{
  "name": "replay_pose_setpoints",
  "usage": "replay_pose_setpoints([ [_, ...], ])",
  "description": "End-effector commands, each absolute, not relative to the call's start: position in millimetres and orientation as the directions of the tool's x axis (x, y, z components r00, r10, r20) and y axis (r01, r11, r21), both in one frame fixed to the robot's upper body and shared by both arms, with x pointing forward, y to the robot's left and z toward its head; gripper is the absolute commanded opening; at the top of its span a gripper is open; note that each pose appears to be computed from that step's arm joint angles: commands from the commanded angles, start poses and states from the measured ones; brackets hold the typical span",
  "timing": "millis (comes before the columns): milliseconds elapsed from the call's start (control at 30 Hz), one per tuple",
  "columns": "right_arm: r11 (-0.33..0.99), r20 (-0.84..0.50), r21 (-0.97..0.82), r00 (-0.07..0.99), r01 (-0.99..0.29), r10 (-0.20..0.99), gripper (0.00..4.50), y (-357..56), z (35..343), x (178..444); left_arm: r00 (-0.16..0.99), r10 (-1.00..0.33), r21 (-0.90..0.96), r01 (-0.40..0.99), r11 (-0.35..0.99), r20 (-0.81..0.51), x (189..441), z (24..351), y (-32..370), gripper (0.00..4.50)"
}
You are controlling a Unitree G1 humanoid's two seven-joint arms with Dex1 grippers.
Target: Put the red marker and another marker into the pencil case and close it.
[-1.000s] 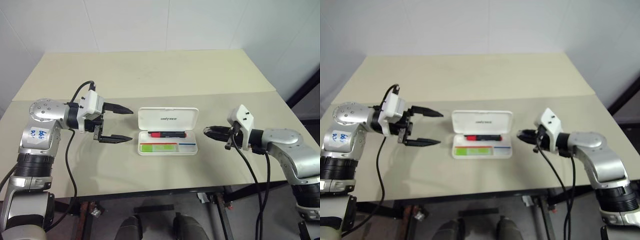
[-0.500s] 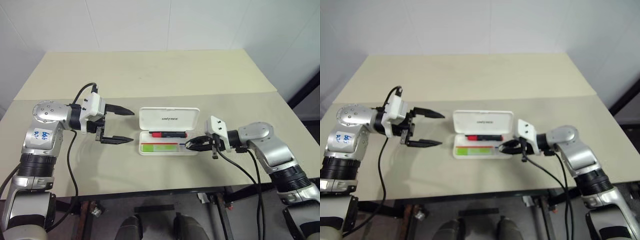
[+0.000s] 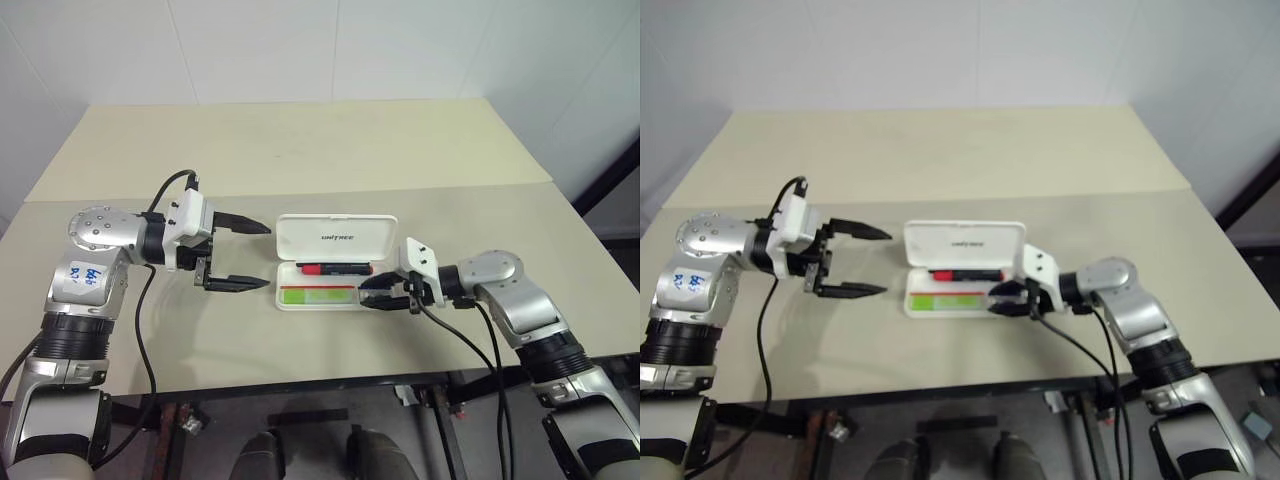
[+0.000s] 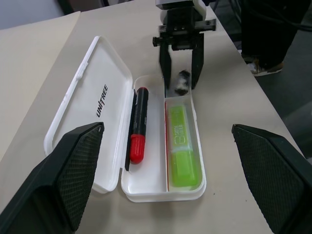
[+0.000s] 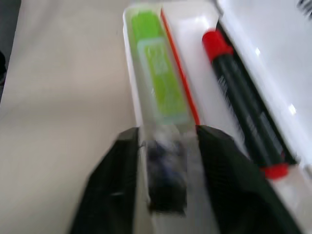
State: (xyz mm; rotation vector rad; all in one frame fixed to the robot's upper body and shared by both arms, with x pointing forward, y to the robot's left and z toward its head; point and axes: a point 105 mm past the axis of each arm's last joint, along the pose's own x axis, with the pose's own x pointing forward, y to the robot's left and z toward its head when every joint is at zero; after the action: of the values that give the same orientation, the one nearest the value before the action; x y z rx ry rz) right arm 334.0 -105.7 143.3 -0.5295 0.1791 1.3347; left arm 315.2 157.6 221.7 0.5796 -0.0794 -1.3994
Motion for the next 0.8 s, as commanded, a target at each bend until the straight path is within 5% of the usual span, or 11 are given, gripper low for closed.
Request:
replay_pose_setpoints([
  [33, 0.148, -0.373, -0.314, 0.266, -0.938, 0.889, 3.48, -105.6, 157.2, 337.0, 0.187, -0.948, 0.464, 0.885, 0.048, -0.259, 312.3, 232.0, 153.9, 4.5],
  [167, 0.142, -0.337, -0.328, 0.256, -0.934, 0.906, 4.47, -103.6, 165.2, 334.0, 0.187, -0.948, 0.464, 0.884, 0.048, -0.258, 312.2, 231.8, 153.9, 4.5],
  [733, 0.293, -0.021, -0.346, 0.319, -0.891, 0.947, 4.47, -144.6, 251.1, 290.1, 0.23, -0.962, 0.44, 0.886, 0.144, -0.149, 317.7, 246.1, 171.8, 4.5],
  [800, 0.311, -0.021, -0.342, 0.338, -0.887, 0.941, 4.5, -150.1, 252.5, 287.9, 0.236, -0.961, 0.434, 0.888, 0.151, -0.148, 319.1, 245.0, 174.5, 4.07],
])
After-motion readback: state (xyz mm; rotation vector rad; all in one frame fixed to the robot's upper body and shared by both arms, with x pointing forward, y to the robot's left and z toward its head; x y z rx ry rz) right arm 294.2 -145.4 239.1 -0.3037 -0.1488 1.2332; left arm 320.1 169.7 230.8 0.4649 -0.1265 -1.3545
